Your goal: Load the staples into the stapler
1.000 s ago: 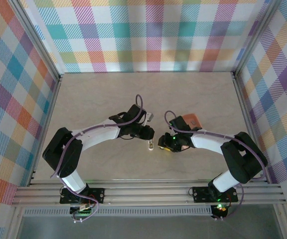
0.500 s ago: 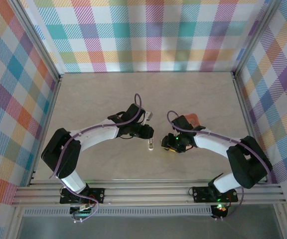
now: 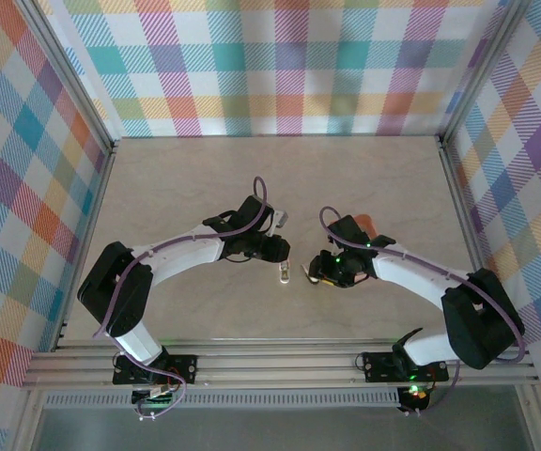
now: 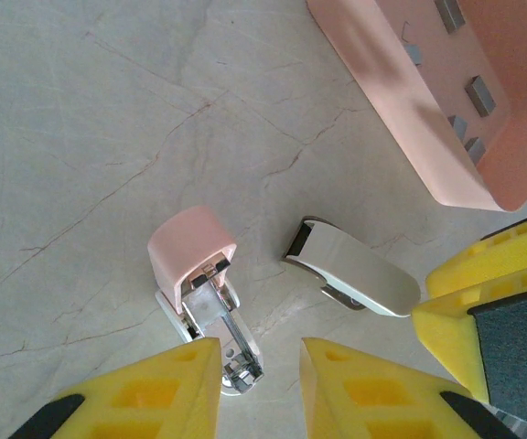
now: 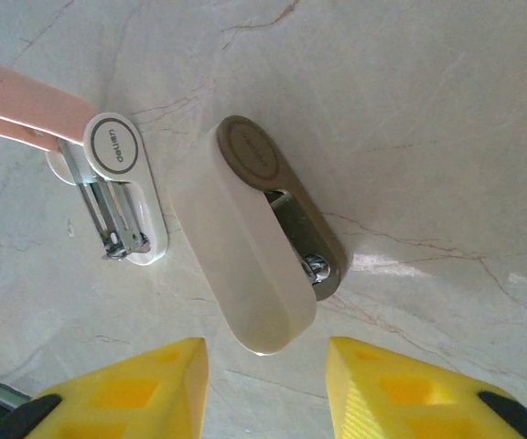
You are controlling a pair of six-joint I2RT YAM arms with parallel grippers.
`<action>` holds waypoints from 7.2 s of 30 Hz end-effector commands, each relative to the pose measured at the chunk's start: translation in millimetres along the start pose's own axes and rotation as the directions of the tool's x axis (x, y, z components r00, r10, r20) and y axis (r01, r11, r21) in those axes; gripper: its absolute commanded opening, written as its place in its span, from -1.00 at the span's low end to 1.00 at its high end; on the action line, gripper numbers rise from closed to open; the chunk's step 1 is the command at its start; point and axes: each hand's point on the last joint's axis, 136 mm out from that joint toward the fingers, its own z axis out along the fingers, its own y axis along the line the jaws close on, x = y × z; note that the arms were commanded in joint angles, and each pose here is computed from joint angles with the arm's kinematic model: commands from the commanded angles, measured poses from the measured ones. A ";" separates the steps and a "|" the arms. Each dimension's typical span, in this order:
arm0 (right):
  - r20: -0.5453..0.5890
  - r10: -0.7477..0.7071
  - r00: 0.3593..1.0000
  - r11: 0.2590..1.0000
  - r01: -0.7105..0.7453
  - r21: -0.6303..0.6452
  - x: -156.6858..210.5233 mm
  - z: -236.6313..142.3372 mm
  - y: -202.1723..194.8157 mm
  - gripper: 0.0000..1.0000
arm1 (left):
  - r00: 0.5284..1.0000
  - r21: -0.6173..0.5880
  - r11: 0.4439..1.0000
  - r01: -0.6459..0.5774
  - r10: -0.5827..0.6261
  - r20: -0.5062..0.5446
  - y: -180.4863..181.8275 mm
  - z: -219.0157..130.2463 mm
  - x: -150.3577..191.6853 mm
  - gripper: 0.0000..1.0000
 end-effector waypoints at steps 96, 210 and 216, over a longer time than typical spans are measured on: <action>0.034 -0.443 0.896 0.866 0.417 0.274 -128.2 12.6 70.8 -0.16 | 0.944 -0.069 0.965 0.252 -0.230 0.238 73.7 -64.3 5.5 0.22; -0.359 -0.254 0.898 0.894 0.359 0.266 -47.4 -81.7 -58.3 -0.08 | 0.951 -0.085 0.951 0.297 -0.287 0.112 104.0 -31.4 43.3 0.39; -0.292 -0.110 0.950 0.883 0.228 0.410 -40.2 -72.6 -80.1 -0.12 | 0.955 -0.065 0.956 0.285 -0.277 0.103 103.3 -28.6 44.4 0.39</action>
